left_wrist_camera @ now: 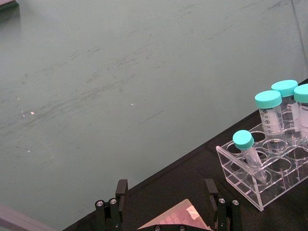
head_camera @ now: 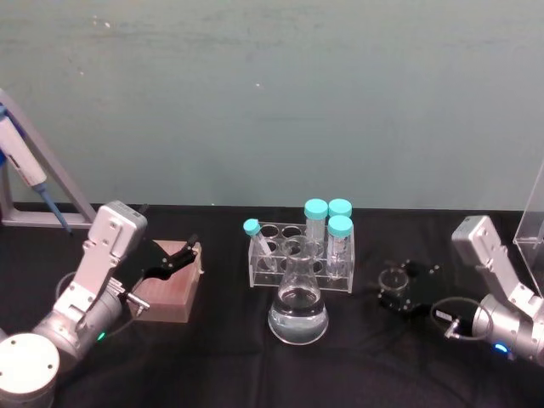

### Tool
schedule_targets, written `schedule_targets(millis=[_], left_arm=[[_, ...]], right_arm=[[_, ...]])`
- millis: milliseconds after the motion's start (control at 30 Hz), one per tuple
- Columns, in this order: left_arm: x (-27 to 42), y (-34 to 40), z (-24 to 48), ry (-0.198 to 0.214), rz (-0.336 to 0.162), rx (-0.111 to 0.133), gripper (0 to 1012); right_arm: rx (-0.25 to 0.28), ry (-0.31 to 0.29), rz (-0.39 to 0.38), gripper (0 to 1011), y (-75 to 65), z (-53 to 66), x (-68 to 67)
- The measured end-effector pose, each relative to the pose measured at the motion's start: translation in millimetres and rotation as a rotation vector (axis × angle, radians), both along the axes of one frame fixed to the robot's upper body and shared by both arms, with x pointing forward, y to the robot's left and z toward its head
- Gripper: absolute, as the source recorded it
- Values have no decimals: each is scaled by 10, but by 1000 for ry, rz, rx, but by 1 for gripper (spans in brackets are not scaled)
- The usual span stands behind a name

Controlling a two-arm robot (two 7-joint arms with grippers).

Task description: Place the experimental apparatus aside using one hand.

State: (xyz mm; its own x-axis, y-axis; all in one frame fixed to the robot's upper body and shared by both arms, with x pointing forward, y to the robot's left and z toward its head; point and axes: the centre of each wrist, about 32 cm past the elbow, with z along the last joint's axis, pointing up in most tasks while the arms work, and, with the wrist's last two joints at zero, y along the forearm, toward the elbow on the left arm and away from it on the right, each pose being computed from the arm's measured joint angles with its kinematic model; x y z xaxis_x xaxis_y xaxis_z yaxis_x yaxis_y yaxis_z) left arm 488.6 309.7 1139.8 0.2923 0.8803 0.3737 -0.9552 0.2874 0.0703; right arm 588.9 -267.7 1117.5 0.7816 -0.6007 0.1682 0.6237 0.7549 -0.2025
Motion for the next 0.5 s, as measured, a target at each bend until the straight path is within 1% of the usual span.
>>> schedule_targets(millis=[67,167,300,367,500], left_arm=[[0,0,0,0,0,0,1000],[0,0,0,0,0,0,1000],[0,0,0,0,0,0,1000],[0,0,0,0,0,0,1000],[0,0,0,0,0,0,1000]], right_arm=[[6,-5,-34,501,-12,9,16],[25,-16,-123,501,-43,35,75],[36,-28,-185,501,-68,65,130],[45,-44,-245,501,-96,93,185],[55,-56,-300,501,-115,107,224]])
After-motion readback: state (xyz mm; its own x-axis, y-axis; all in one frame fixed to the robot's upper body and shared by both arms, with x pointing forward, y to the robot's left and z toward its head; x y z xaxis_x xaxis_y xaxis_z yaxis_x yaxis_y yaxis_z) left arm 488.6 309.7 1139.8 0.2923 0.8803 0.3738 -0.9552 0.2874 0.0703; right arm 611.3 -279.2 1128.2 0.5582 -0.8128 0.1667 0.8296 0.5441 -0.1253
